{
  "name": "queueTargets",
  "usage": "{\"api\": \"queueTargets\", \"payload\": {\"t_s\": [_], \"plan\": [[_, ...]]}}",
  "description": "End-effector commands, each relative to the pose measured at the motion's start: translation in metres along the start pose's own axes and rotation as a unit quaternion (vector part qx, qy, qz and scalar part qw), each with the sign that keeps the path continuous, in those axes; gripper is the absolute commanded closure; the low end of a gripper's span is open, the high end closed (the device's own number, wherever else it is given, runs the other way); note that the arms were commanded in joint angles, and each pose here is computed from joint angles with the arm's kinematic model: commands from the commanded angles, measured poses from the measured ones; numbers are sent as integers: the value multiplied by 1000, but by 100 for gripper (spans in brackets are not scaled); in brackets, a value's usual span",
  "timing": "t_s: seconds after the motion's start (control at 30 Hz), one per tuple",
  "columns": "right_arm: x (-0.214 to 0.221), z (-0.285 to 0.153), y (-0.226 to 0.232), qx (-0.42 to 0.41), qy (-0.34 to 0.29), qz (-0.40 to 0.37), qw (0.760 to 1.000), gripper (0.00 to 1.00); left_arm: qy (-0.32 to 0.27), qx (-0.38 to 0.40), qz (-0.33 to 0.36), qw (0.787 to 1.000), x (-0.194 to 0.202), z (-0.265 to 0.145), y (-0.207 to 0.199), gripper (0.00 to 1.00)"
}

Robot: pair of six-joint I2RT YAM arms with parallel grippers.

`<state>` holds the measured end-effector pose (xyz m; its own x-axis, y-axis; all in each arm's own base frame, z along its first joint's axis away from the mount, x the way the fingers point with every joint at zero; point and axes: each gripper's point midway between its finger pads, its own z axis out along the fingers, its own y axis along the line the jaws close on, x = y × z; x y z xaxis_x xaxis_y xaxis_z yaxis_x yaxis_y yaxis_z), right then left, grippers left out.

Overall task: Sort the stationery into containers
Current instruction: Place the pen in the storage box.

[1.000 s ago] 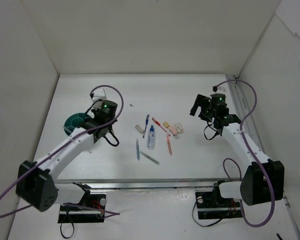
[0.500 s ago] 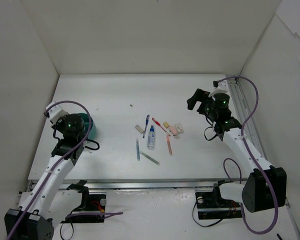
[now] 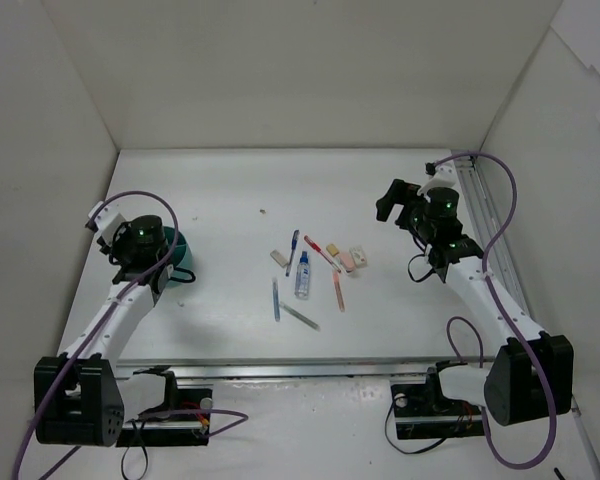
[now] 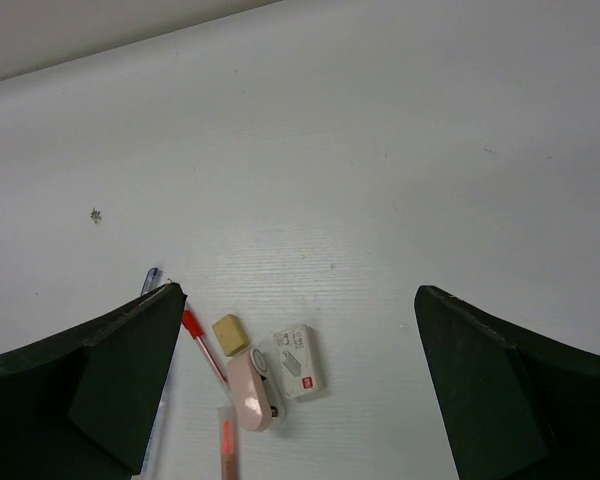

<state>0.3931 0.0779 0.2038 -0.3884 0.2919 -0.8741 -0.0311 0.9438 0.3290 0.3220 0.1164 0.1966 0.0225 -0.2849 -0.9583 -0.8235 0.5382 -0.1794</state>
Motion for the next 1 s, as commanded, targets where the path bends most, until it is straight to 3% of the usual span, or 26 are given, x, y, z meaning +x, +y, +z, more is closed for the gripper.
{"api": "queueTargets", "payload": {"t_s": [0.0, 0.43, 0.53, 0.57, 0.73, 0.87, 0.97], "plan": [[-29, -8, 7, -6, -54, -10, 998, 2, -35, -17, -57, 998, -25, 7, -10, 100], [-31, -15, 3, 3, -61, -14, 998, 2, 9, -50, -59, 997, 13, 13, -5, 99], [-31, -15, 4, 2, -60, -12, 998, 2, 16, -51, -65, 996, 13, 5, 2, 81], [-31, -15, 4, 1, -60, -13, 998, 2, 20, -45, -63, 997, 16, 1, 1, 67], [-30, -16, 5, 0, -59, -8, 998, 2, 22, -23, -75, 997, -1, -15, 4, 27], [-32, -21, 7, -5, -62, -5, 998, 2, 42, 21, -69, 996, -20, -30, -4, 9], [-28, -21, 10, -12, -50, 0, 999, 2, 79, 156, -25, 984, -26, -48, -46, 0]]}}
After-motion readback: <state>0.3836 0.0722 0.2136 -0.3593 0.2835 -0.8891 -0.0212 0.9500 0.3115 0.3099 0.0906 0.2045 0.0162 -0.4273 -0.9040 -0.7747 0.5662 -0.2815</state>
